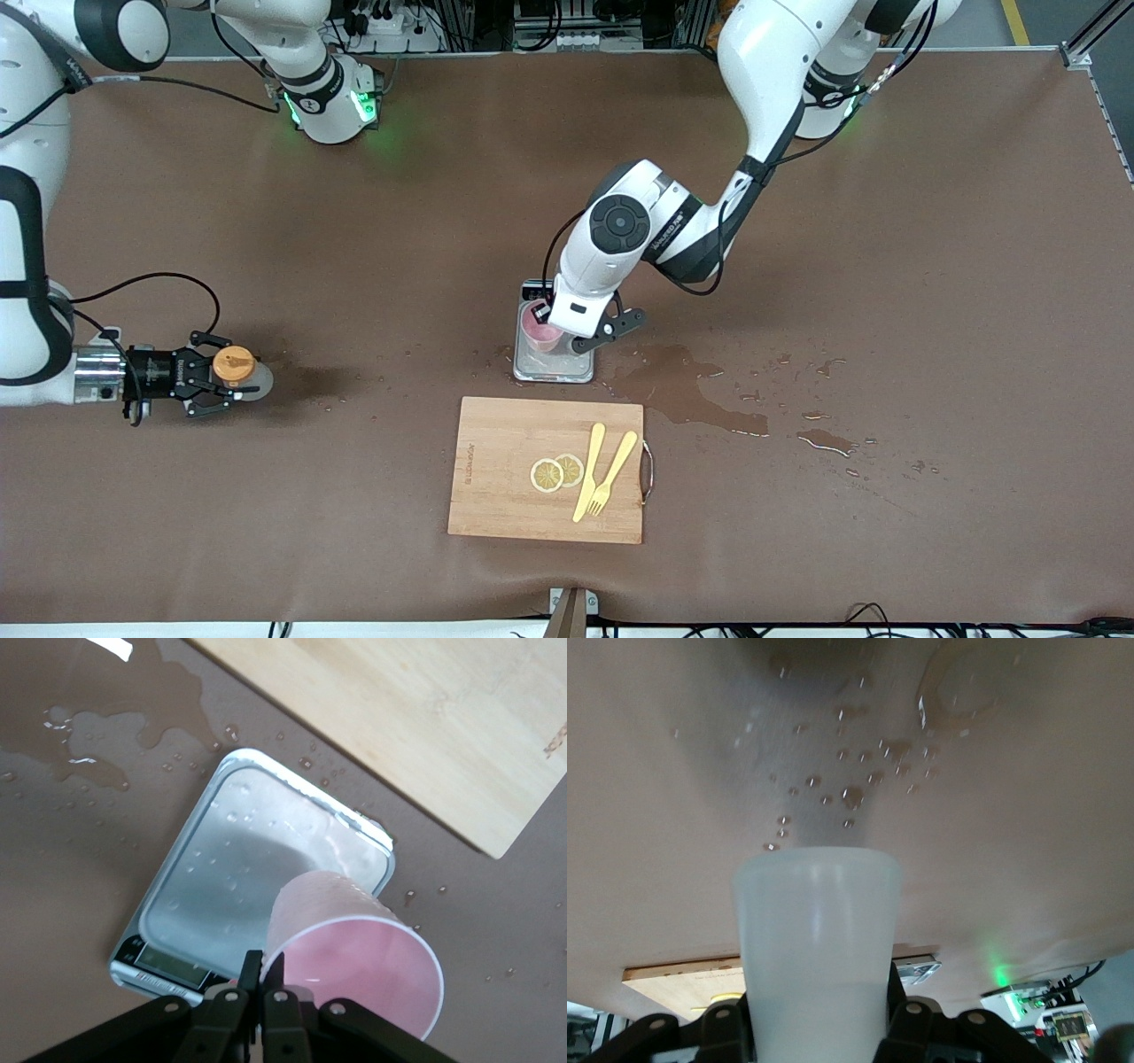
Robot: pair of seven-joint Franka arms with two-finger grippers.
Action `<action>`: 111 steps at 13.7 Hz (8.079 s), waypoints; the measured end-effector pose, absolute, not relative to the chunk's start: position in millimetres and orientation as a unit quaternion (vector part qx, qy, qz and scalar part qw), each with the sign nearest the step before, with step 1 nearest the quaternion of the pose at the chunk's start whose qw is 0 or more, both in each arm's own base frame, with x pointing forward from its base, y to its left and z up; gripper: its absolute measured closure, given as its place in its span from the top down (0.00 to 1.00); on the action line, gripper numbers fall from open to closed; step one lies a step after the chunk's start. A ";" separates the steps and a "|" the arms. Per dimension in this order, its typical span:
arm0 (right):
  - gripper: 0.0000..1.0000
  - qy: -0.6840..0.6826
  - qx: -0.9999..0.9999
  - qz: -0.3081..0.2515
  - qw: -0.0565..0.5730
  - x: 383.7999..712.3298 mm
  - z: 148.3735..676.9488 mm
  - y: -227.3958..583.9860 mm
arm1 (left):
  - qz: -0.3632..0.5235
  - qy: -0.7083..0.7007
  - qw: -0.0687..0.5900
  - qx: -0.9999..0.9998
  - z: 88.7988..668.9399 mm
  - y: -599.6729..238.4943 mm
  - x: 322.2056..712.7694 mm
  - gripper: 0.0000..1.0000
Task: Add sauce to pink cup with both arms
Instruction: 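Open the left gripper on the cup while the right gripper lifts the bottle, then bring the bottle over the cup with the right gripper while the left gripper withdraws, then squeeze sauce from the inverted bottle into the pink cup with the right gripper, then carry the bottle back to its starting spot with the right gripper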
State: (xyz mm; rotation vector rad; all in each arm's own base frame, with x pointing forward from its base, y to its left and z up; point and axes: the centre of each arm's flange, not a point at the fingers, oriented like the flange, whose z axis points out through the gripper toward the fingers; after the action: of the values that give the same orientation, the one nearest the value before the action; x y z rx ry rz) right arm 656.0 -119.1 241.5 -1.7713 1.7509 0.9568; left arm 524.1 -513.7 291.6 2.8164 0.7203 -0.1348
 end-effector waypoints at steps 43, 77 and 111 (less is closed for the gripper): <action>0.48 0.778 -0.616 0.068 -0.107 621.1 325.4 289.2 | -0.024 0.056 0.039 0.997 398.0 -278.4 583.5 1.00; 0.41 0.758 -0.596 -0.062 -0.258 593.6 309.3 376.9 | -0.009 -0.102 0.007 0.995 636.9 -91.3 531.4 1.00; 0.46 0.634 -0.661 0.377 0.139 657.0 372.4 -86.1 | -0.021 -0.094 0.005 0.995 643.3 -81.7 532.2 1.00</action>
State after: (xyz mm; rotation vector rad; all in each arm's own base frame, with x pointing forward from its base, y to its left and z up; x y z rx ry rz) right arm 657.0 -86.1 372.4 -1.9113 1.8318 1.0914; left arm 532.2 -81.7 643.3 3.1169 -0.2941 -0.0656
